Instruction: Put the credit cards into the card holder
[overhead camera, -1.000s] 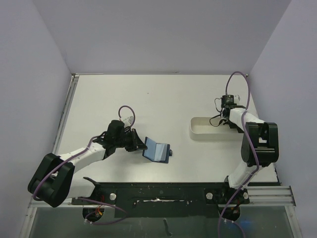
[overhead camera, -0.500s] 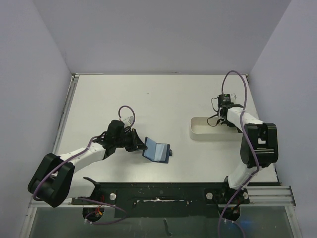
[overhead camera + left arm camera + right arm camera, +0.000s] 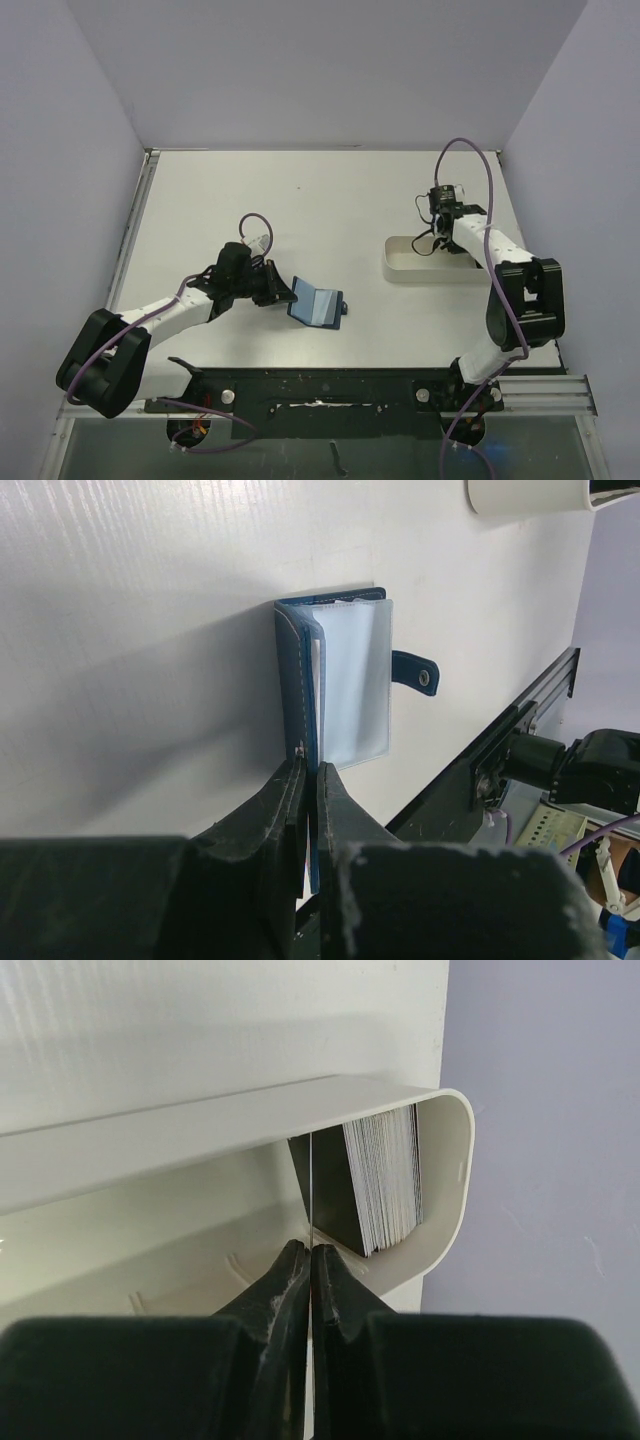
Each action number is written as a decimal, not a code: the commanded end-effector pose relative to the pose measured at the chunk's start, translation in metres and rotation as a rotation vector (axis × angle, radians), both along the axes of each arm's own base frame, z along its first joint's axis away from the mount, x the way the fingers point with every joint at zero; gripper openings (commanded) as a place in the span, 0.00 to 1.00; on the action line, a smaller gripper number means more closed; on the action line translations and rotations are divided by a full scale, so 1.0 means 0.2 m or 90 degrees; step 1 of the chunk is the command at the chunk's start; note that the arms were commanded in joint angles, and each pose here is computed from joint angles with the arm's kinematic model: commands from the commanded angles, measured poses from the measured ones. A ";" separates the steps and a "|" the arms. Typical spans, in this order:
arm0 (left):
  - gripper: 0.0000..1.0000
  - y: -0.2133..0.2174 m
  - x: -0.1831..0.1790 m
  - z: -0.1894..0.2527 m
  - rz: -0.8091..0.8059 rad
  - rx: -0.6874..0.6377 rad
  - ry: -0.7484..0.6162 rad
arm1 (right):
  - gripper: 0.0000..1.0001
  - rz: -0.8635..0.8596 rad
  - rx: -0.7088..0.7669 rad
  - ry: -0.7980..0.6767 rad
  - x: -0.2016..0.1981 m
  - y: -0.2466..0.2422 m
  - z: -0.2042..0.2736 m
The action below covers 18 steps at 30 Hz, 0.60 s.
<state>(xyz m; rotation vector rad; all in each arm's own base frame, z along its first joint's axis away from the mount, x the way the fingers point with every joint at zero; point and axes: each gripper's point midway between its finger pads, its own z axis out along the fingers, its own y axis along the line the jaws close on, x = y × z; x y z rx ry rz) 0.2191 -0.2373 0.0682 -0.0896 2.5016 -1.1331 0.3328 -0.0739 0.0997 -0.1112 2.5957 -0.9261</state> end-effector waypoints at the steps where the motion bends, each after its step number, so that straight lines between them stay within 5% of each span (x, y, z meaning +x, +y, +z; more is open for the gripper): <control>1: 0.00 -0.04 0.05 0.12 -0.012 -0.025 -0.046 | 0.00 0.010 0.037 -0.051 0.02 0.06 0.14; 18: 0.00 -0.12 0.12 0.18 0.023 -0.101 -0.046 | 0.00 0.039 0.153 -0.181 -0.02 0.42 0.46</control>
